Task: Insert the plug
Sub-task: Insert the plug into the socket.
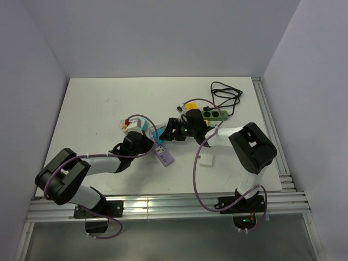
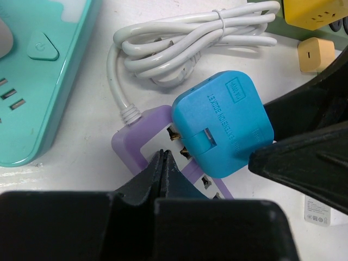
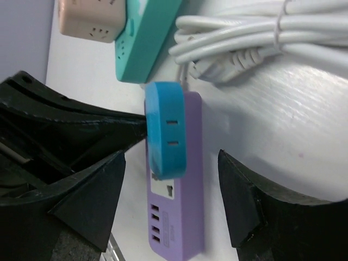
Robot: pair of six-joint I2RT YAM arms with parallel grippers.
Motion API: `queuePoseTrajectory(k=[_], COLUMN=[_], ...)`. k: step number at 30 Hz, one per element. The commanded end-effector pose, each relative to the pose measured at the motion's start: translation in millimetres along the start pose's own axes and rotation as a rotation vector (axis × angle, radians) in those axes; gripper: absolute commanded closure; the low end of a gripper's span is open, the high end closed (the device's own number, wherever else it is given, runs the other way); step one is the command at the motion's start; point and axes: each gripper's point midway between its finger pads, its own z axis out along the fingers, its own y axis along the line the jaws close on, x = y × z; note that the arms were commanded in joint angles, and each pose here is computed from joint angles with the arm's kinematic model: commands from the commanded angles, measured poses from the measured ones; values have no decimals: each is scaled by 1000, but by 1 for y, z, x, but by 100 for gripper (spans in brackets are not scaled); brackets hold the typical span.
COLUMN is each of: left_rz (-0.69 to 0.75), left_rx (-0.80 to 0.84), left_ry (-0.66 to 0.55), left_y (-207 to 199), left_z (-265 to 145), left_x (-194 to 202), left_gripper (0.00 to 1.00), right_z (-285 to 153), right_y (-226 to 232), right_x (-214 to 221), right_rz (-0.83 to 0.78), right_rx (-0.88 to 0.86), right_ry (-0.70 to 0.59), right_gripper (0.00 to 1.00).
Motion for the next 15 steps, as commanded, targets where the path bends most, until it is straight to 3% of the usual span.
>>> queuePoseTrajectory(k=[1,4,8,11,13,15], left_rz=[32,33,38,39,39,41], left_rx=[3,2,0,-3,-4,-9], left_ry=[29,27,27,28,29,27], left_y=[1,1,0,0,-1,-1], left_z=[-5,-5,-4,-3,-3,-2], left_x=[8,8,8,8,7,6], left_gripper=[100,100,100,100,100,100], right_z=[6,11,16,17,17,16], right_y=[14,19,20,20,19,21], right_x=[-18,-21,-22,-20,-18,-20], right_rz=[-14,-11,-1,3,3,-4], right_rx=[-57,-78,-89,-99,-99,-99], right_ry=[-16,-11,5,18,23,21], right_gripper=[25,31,48,53,64,81])
